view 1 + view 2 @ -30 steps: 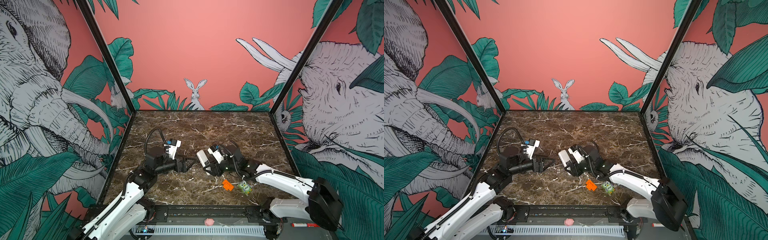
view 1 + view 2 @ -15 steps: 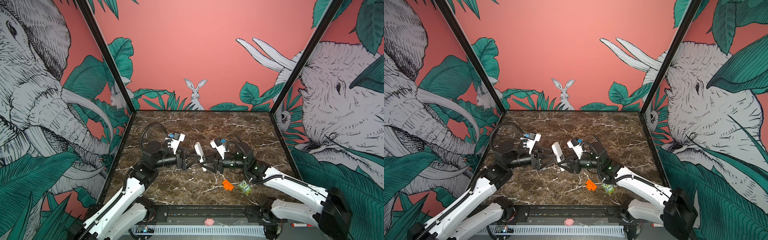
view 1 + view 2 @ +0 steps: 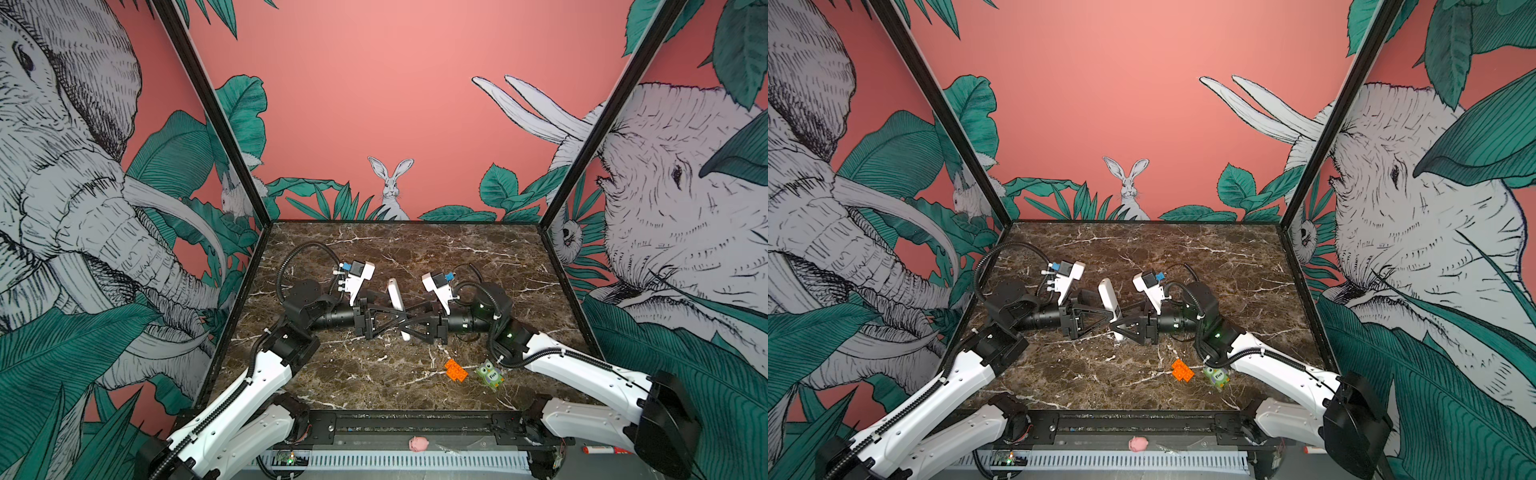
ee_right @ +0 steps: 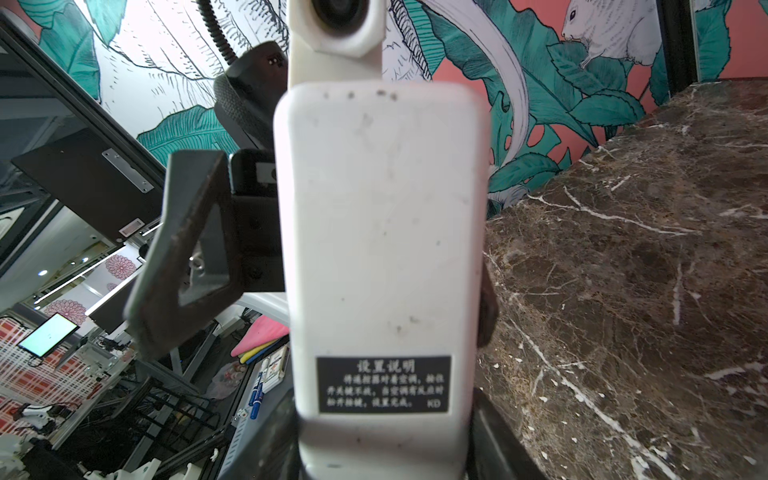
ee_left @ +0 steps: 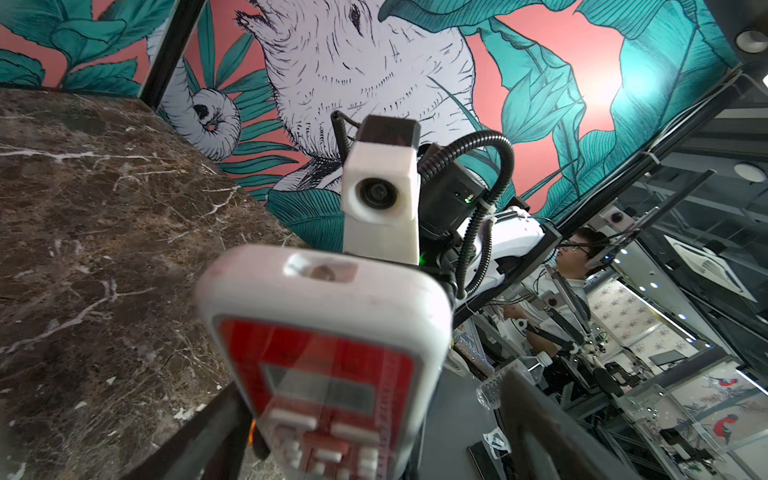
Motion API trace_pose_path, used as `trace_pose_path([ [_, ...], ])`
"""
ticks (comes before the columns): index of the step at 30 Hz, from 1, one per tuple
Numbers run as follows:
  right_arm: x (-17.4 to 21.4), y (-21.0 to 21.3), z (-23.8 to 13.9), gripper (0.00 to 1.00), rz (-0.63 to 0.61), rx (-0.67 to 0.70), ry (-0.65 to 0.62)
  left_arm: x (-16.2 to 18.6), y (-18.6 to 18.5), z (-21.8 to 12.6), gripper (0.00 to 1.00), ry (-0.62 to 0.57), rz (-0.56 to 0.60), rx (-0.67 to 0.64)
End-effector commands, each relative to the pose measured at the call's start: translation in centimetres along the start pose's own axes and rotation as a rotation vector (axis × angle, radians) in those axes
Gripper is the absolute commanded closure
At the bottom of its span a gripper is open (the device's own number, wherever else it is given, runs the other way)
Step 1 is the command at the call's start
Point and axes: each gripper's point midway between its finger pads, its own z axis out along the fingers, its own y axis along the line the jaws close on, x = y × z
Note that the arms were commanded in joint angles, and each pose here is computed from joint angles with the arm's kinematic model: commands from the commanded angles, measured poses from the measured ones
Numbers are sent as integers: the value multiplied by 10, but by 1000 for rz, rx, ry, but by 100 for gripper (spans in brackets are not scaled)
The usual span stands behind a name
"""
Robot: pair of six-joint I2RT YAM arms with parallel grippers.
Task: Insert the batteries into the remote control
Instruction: 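Grasp the raised remote's top end with the left gripper from the right gripper, then lower the remote face up onto the table with the left gripper and release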
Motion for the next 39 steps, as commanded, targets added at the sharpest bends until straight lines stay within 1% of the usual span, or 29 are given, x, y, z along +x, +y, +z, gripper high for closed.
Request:
trace_pose_path([
  [1, -28, 25, 0, 100, -75, -95, -75, -9, -25, 4, 15, 2, 61, 71],
  [7, -30, 29, 0, 100, -73, -109, -76, -10, -28, 6, 25, -2, 69, 81],
  [16, -31, 33, 1, 100, -77, -139, -84, -14, -32, 8, 45, -15, 69, 106],
  [20, -33, 33, 1, 99, -78, -142, -85, -13, -31, 8, 59, -16, 67, 102],
  [21, -32, 32, 1, 97, -77, -142, -85, -13, -30, 8, 63, -15, 63, 100],
  [24, -34, 33, 0, 81, -78, -136, -91, -12, -28, 9, 76, -12, 59, 92],
  [27, -35, 30, 0, 68, -80, -114, -94, -11, -23, 11, 81, -9, 54, 74],
  [28, -35, 29, 0, 60, -81, -104, -93, -11, -22, 11, 82, -8, 54, 68],
  [29, -32, 24, 0, 38, -66, -79, -84, -11, -19, 11, 83, -8, 52, 53],
  [30, -32, 21, -1, 20, -61, -56, -84, -11, -15, 11, 85, -12, 55, 30],
  [32, -30, 17, -1, 6, -56, -36, -84, -11, -4, 10, 87, -15, 52, -29],
  [33, -29, 14, -1, 2, -53, -22, -83, -9, 1, 10, 87, -8, 53, -61],
  [34, -28, 11, -2, 1, -57, -3, -82, -7, 7, 9, 87, 0, 51, -94],
  [37, -20, -6, -9, 1, -67, 112, -71, -2, 28, 6, 88, 31, 26, -201],
  [39, -11, -23, -17, 1, -71, 224, -34, 4, 46, 2, 88, 60, -5, -291],
])
